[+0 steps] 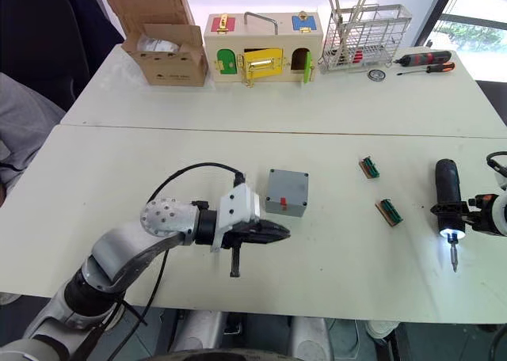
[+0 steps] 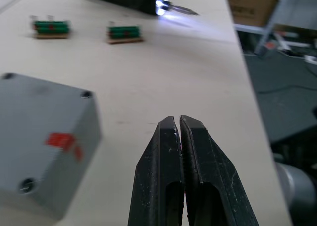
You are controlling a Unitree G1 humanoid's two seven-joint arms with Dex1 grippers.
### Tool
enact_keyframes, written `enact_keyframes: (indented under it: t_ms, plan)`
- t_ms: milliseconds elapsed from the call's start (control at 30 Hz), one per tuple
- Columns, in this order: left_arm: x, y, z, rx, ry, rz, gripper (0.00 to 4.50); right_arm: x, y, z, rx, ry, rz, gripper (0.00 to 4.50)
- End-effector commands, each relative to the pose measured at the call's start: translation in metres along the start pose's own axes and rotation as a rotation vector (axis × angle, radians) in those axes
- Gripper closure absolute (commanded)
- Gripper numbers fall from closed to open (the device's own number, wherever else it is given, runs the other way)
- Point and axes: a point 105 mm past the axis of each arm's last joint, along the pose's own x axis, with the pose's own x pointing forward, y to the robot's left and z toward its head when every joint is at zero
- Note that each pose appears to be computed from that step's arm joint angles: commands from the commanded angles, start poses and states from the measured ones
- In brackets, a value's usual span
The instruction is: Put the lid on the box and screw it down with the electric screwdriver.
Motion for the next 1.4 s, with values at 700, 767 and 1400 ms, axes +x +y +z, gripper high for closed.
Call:
enact_keyframes:
  t_ms: [700,767,1400]
  plan:
    - [-0.072,0.101,-0.021,-0.065,0.058,0.456,4.4,-0.058,0.191,-0.01,-0.736,-0.348,0.679,0.02]
    - [-0.064,0.097,-0.029,-0.093,0.07,0.393,4.4,-0.046,0.2,-0.03,-0.798,-0.301,0.698,0.02]
    - [0.028,0.101,-0.033,0.012,0.083,0.053,4.4,0.012,0.25,-0.08,-0.829,-0.325,0.801,0.02]
